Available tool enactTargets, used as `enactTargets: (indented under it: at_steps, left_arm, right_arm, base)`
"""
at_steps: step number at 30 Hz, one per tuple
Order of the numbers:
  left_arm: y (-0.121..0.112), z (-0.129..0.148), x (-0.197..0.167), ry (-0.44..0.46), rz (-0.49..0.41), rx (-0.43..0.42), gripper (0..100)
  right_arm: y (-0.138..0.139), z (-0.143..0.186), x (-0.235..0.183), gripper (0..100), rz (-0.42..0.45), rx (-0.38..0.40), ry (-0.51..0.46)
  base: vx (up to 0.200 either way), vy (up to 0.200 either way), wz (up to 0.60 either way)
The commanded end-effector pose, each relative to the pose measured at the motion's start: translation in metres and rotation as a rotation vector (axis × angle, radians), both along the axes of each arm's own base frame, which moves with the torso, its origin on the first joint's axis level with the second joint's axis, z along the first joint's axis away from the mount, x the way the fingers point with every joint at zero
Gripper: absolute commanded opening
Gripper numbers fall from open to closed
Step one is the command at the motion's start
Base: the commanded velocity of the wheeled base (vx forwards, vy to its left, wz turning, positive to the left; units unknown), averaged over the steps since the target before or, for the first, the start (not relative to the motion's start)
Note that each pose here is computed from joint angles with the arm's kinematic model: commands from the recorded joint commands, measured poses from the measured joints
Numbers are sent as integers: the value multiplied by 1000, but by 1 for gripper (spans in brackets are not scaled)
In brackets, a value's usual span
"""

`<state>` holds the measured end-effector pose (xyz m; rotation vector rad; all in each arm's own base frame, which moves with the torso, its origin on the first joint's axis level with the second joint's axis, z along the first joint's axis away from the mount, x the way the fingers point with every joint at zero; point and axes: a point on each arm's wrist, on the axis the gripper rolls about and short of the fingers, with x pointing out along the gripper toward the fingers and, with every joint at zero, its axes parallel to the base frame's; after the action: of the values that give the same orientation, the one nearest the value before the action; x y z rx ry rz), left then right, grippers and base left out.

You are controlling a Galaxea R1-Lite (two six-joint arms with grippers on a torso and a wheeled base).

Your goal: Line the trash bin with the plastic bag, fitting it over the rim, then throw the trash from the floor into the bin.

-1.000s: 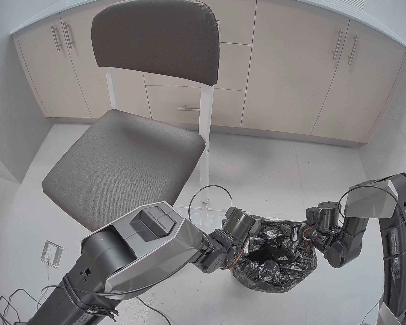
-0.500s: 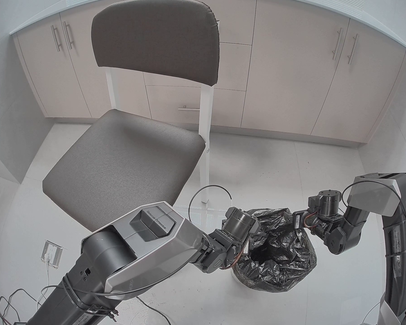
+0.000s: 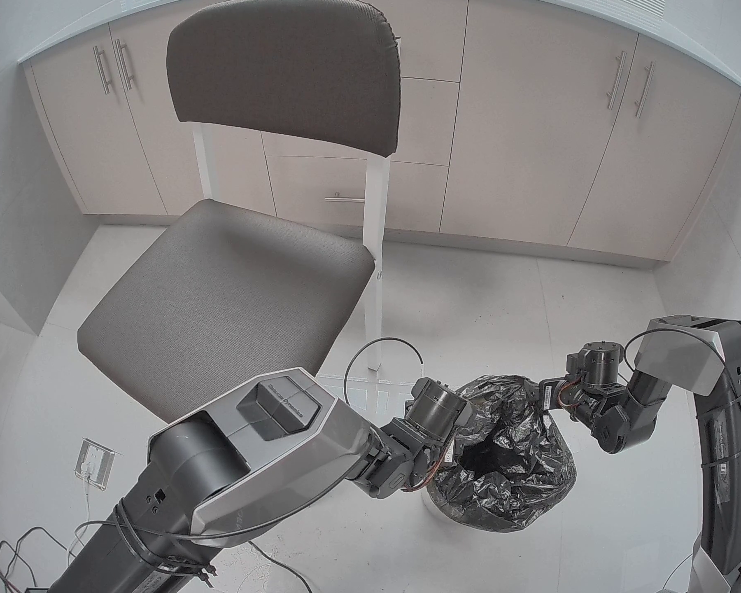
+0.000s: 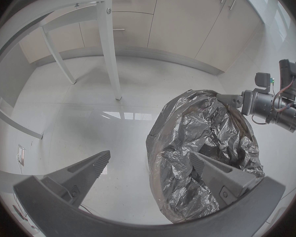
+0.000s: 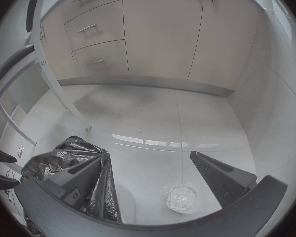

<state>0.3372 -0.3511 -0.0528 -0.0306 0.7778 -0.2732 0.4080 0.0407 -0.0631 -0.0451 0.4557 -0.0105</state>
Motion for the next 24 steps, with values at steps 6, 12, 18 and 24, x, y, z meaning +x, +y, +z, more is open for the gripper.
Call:
enactTargets:
  at_steps: [6,12,18,24]
  left_arm:
    - [0,-1,0,1,1,1,100]
    - [0,-1,0,1,1,1,100]
    - [0,-1,0,1,1,1,100]
    - [0,-1,0,1,1,1,100]
  right_arm:
    - [-13,-10,1,100,-30,-3,34]
    - [-16,-5,3,100,-34,5,48]
    - [-29,8,4,100,-44,47,76]
    - [-59,12,4,100,-60,89,131]
  base:
    - [0,0,0]
    - [0,0,0]
    - [0,0,0]
    - [0,0,0]
